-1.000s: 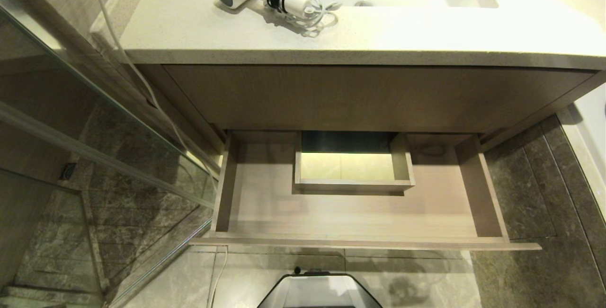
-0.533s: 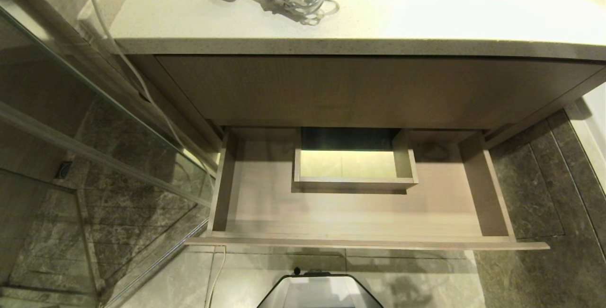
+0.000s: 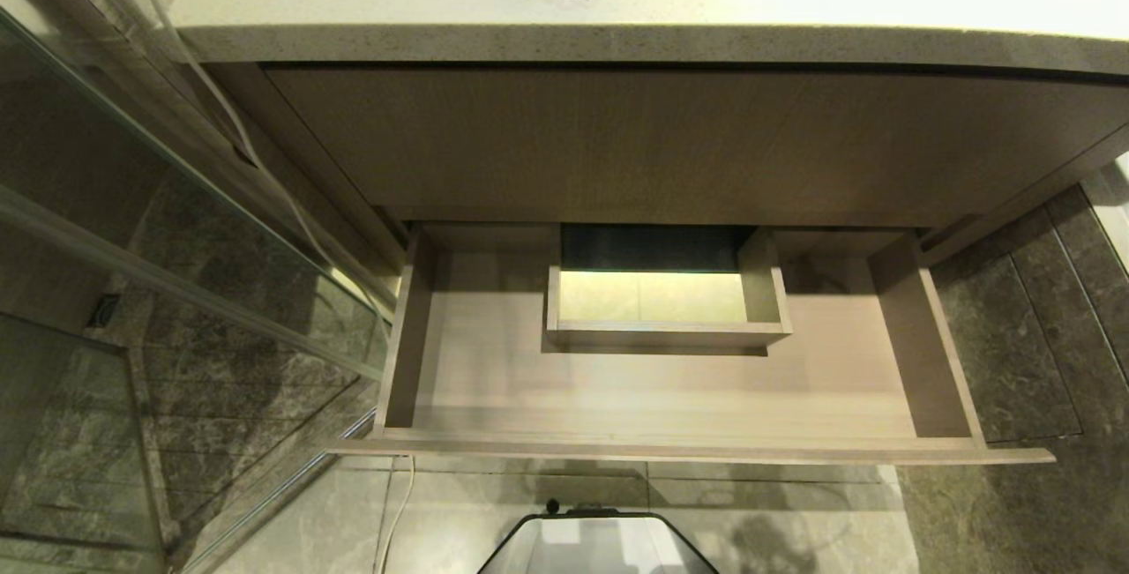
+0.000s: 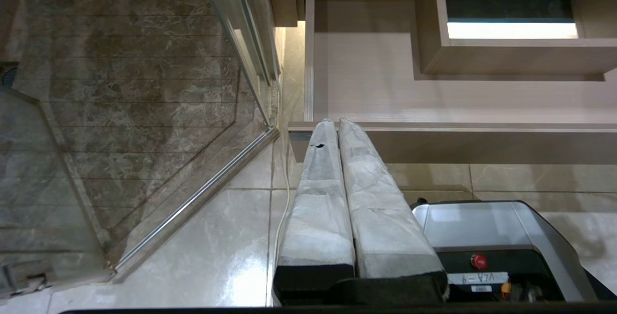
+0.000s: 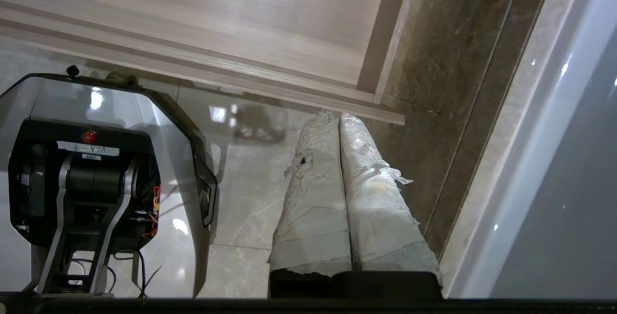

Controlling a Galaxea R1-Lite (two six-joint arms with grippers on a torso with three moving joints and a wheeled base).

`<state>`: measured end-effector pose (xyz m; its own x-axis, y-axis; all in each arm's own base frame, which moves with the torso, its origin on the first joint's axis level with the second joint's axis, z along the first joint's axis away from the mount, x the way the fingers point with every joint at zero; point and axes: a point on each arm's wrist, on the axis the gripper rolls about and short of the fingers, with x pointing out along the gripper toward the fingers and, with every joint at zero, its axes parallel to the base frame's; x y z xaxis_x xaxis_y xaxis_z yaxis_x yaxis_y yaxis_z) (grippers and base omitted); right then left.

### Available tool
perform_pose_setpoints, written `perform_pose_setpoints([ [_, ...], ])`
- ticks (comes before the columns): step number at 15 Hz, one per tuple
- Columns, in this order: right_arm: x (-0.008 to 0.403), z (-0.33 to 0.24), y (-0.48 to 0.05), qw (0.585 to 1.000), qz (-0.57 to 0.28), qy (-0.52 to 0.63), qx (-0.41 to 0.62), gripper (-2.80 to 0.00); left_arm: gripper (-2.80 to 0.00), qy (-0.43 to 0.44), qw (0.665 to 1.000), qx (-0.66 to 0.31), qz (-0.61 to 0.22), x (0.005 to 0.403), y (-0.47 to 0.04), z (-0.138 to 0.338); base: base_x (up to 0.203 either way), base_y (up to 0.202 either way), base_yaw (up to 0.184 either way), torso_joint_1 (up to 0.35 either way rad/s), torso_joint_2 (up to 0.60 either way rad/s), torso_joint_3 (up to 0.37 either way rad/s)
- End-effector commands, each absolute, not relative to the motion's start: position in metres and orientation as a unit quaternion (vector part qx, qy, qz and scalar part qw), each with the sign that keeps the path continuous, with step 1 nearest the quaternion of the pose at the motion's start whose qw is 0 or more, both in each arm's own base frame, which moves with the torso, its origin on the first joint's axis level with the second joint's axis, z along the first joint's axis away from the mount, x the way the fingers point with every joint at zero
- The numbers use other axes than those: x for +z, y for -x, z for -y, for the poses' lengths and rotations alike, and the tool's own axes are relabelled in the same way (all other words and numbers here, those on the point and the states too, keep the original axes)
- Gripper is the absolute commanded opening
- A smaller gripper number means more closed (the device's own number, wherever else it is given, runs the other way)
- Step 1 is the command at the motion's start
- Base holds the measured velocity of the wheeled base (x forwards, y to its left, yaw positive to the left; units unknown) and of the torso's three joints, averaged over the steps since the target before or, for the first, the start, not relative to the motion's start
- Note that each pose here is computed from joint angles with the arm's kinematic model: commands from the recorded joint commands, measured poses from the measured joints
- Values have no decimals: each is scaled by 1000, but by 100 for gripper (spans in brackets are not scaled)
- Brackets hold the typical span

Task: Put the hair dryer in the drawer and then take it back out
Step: Close the drawer

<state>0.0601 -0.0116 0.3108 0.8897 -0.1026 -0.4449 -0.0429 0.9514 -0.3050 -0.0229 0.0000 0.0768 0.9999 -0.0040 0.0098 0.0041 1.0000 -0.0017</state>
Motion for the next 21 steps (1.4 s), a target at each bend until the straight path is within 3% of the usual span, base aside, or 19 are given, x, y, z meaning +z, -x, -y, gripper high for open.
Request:
perform_pose_setpoints([
  [1, 310, 11, -57, 960, -233, 156, -14, -280, -280, 1, 1000, -2, 4, 77, 23, 0, 0, 0, 0, -294, 501, 212],
  [16, 296, 9, -51, 956, -252, 152, -10, -280, -280, 1, 1000, -2, 4, 77, 23, 0, 0, 0, 0, -311, 496, 183],
  [21, 283, 9, -51, 943, -298, 146, 3, -280, -280, 1, 1000, -2, 4, 77, 23, 0, 0, 0, 0, 45, 194, 261],
])
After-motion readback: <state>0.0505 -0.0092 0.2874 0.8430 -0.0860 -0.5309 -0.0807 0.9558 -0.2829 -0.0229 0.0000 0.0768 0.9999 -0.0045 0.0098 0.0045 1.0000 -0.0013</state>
